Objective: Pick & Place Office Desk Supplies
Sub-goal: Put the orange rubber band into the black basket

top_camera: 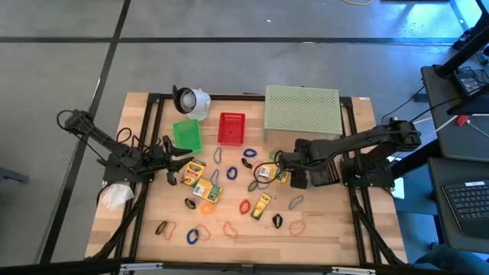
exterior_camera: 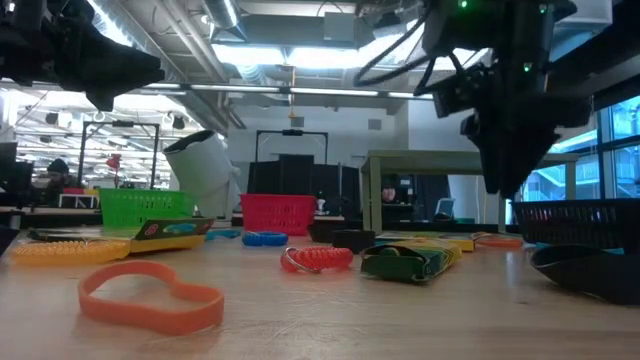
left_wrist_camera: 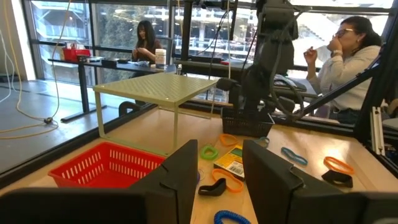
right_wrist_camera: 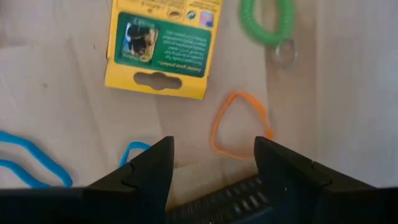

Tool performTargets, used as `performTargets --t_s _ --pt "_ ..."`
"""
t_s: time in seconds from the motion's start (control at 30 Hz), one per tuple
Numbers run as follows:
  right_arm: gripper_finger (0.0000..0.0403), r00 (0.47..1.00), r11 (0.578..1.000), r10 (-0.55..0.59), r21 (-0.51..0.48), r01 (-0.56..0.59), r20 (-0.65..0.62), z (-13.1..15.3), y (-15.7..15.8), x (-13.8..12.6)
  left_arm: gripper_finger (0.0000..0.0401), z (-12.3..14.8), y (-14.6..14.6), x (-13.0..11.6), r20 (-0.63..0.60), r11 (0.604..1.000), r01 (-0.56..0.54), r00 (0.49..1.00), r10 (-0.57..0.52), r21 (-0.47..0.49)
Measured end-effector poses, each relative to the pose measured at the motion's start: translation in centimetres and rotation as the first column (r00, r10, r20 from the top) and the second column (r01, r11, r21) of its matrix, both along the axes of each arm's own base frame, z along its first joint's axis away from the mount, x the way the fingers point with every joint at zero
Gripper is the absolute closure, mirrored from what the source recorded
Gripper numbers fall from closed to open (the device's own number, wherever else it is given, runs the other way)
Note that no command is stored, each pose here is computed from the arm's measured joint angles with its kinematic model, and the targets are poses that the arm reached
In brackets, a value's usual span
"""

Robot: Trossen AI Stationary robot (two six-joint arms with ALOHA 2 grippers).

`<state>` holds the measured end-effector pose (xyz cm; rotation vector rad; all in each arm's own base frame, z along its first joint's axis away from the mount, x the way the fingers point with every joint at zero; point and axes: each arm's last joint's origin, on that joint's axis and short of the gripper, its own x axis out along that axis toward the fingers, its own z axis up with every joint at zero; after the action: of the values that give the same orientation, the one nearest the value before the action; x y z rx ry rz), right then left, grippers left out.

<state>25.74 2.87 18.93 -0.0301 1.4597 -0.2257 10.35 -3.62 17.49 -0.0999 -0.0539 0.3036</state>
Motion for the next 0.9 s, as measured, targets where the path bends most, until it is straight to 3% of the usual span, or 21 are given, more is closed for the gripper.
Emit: performTargets --t_s 0.37,0.9 --pt "0.0193 0.996 0.998 0.034 0.059 -0.029 -0.085 -2.3 -1.0 0.7 0.028 0.0 0.0 0.0 -0.001 1.0 0.002 1.0 -0.002 0.001" --pt "0.0197 0.999 0.988 0.008 0.157 -0.002 -0.037 -3.2 -3.9 0.9 0.028 -0.1 0.0 0.0 -0.011 1.0 0.004 1.0 -0.004 0.007"
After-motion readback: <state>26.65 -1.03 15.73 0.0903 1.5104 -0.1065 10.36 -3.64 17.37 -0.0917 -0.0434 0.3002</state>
